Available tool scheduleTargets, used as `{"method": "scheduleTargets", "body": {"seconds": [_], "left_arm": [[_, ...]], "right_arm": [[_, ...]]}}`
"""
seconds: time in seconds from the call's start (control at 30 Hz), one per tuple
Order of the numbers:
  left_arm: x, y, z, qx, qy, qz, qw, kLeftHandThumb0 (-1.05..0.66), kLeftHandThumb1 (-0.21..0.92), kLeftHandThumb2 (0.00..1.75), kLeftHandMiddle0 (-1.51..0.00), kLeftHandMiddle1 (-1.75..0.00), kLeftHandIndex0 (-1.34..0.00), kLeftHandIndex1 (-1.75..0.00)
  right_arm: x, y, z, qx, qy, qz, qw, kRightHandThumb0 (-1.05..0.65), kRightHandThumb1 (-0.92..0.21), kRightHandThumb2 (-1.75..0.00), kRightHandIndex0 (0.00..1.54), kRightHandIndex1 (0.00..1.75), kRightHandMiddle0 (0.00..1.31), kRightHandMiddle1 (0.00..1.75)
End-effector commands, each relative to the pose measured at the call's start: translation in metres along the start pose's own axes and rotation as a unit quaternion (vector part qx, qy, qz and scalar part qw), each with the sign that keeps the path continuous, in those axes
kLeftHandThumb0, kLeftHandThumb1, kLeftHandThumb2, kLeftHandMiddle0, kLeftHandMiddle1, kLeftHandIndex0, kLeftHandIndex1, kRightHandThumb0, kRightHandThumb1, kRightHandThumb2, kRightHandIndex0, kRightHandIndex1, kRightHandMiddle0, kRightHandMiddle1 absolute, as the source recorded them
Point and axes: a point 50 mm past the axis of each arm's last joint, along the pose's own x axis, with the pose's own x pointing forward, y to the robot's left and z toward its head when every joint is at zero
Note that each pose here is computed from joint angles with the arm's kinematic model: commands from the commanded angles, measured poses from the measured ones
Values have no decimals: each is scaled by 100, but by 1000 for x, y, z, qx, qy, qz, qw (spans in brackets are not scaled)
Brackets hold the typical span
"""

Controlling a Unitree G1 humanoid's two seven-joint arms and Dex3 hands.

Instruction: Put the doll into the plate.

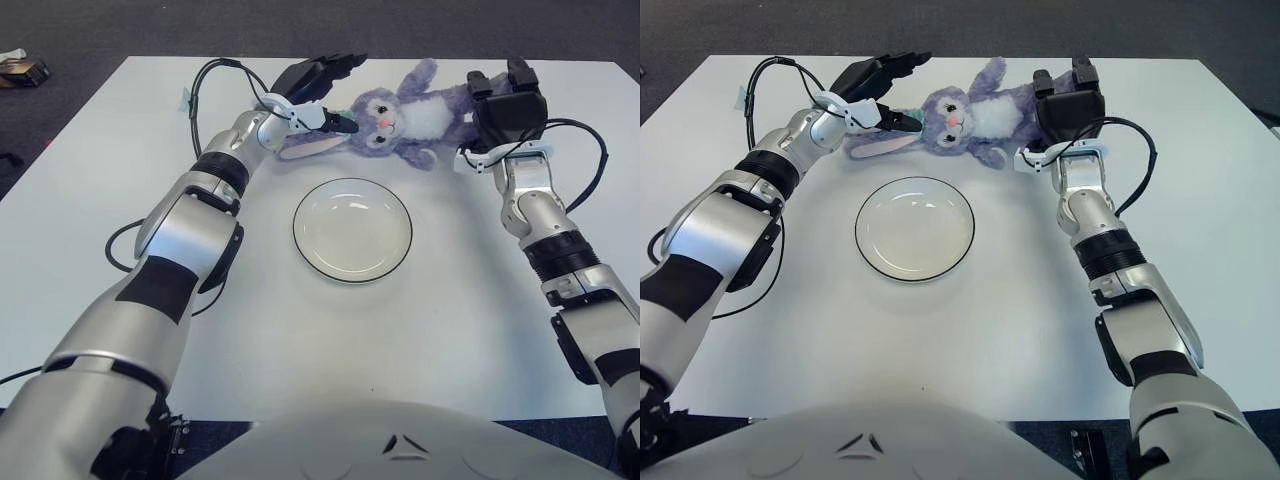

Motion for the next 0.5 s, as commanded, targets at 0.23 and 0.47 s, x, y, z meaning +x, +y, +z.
{"method": "scheduleTargets", "body": {"seconds": [0.23,0.47], "left_arm": [[-3,-1,-2,1,1,3,1000,-66,92,15,-33,0,-43,-1],[-3,-1,-3,0,2,4,1000,-66,92,15,-33,0,-43,-1]], "right_arm": [[9,6,-3,-5,8,25,1000,-79,-84,0,2,0,15,0],[12,10,-4,-16,17,39,999,-80,-84,0,0,0,16,0]]}}
